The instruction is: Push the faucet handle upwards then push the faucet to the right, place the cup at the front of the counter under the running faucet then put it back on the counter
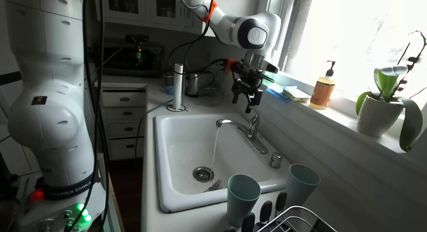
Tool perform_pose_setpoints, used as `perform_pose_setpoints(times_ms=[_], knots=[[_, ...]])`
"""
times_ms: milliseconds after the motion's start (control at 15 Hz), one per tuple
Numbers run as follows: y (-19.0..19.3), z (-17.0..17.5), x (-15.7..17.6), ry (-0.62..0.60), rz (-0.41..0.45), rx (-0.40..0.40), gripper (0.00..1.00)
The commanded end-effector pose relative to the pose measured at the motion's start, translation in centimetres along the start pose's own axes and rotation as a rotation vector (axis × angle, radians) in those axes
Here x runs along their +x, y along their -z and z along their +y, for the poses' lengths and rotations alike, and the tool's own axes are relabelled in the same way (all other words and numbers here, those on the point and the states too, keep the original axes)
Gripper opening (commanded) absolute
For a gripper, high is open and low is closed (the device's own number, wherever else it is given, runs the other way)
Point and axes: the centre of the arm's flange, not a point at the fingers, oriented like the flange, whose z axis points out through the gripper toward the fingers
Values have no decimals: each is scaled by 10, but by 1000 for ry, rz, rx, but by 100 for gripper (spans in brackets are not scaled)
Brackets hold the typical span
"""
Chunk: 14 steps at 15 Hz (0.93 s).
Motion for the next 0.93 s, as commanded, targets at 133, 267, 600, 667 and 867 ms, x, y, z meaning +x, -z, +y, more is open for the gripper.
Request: perform_pose_setpoints(times_ms=[133,267,600,667,867], knots=[[50,64,-13,-86,22,64,100],[57,94,-22,-172,46,73,100],[55,166,-48,-462,94,56,100],[50,175,-52,-518,101,56,100],[26,187,-61,-685,88,51,100]])
